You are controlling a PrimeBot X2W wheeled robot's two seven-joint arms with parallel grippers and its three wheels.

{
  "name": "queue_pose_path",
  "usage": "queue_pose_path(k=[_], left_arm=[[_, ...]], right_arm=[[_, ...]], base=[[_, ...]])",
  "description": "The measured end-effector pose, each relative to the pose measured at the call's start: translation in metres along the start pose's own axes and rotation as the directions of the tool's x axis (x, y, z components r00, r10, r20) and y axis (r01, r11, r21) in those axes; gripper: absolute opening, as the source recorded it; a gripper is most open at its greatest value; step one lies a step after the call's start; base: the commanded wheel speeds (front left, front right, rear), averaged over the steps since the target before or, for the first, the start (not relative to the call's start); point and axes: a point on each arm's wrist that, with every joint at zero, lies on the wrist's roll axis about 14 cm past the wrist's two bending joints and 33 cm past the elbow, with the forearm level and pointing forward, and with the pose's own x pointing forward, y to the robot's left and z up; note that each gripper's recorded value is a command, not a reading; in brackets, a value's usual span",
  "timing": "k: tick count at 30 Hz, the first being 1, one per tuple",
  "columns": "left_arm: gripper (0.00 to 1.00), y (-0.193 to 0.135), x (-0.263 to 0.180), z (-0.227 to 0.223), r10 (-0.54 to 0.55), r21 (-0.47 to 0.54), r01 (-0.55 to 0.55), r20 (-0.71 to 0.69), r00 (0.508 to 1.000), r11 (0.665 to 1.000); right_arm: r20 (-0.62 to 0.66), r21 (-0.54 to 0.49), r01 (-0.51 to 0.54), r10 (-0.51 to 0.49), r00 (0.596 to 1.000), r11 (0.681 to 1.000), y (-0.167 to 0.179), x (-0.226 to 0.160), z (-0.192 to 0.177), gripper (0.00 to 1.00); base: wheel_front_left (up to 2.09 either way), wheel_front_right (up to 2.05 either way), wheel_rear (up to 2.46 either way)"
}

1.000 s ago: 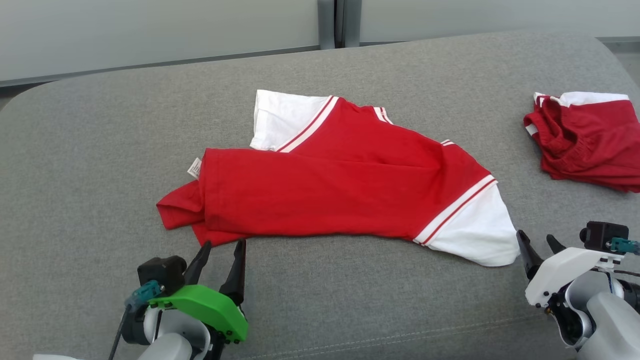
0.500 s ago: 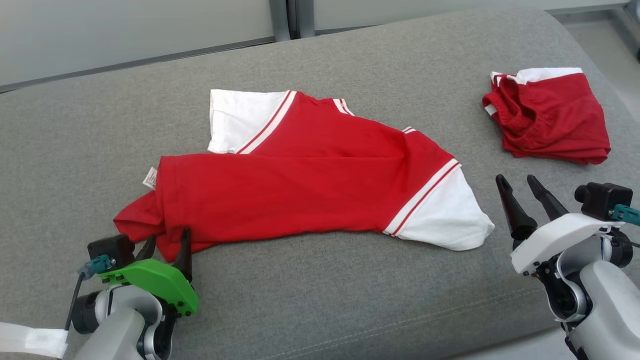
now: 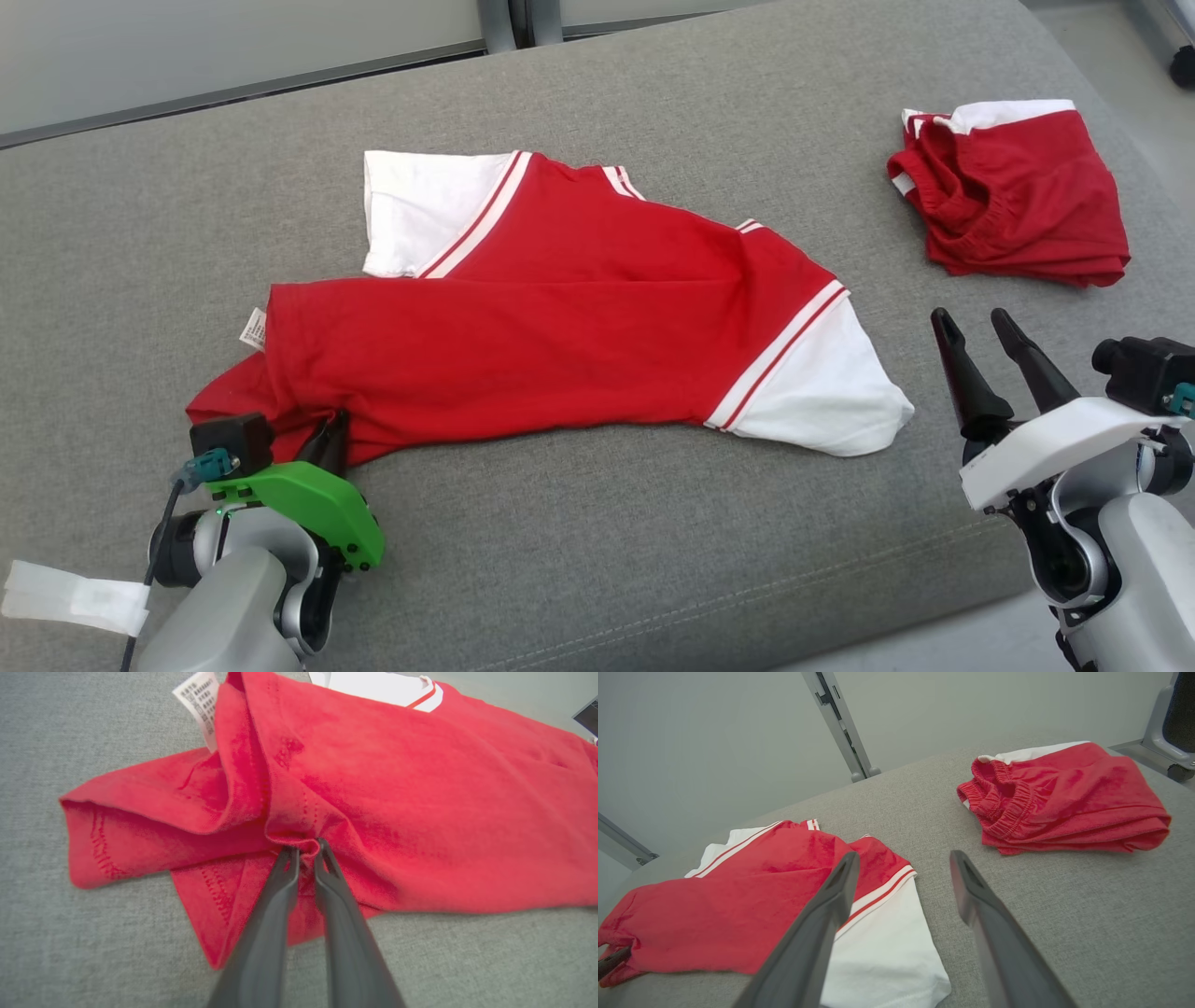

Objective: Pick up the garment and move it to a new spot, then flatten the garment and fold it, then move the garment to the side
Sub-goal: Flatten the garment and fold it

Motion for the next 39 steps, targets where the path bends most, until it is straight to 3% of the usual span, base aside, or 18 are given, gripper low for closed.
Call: queue_pose_path(k=[1, 13, 18, 28, 37, 38, 39], left_arm=[[0.0, 0.0, 0.0, 0.0, -0.001, 0.009, 0.001, 0.001, 1.0, 1.0], [0.0, -0.001, -0.021, 0.021, -0.019, 0.024, 0.017, 0.108, 0.994, 1.0], [0.0, 0.017, -0.049, 0.018, 0.037, 0.01, -0.039, 0.141, 0.989, 0.999], [0.0, 0.033, -0.103, -0.011, 0.149, -0.077, -0.143, 0.082, 0.986, 0.987], [0.0, 0.036, -0.11, -0.026, 0.183, -0.107, -0.18, 0.02, 0.983, 0.978], [0.07, 0.036, -0.108, -0.029, 0.188, -0.116, -0.185, 0.01, 0.982, 0.976], [0.3, 0.036, -0.107, -0.031, 0.191, -0.123, -0.189, 0.004, 0.982, 0.974]], right_arm=[[0.0, 0.0, -0.001, 0.001, 1.0, 1.0, 0.001, 0.0, 0.0, 1.0], [0.018, 0.005, -0.038, 0.038, 0.999, 0.999, 0.018, 0.004, 0.002, 1.0], [0.006, 0.011, -0.054, 0.054, 0.999, 0.998, 0.025, 0.006, -0.003, 1.0], [-0.028, 0.029, -0.13, 0.13, 0.991, 0.991, 0.055, 0.017, -0.015, 1.0], [-0.07, 0.024, -0.123, 0.125, 0.99, 0.992, 0.054, 0.014, -0.026, 1.0], [-0.073, 0.021, -0.117, 0.118, 0.99, 0.993, 0.051, 0.013, -0.027, 1.0], [-0.075, 0.019, -0.112, 0.113, 0.991, 0.994, 0.049, 0.011, -0.027, 1.0]], base=[[0.0, 0.0, 0.0], [0.0, 0.0, 0.0], [0.0, 0.0, 0.0], [0.0, 0.0, 0.0], [0.0, 0.0, 0.0], [0.0, 0.0, 0.0], [0.0, 0.0, 0.0]])
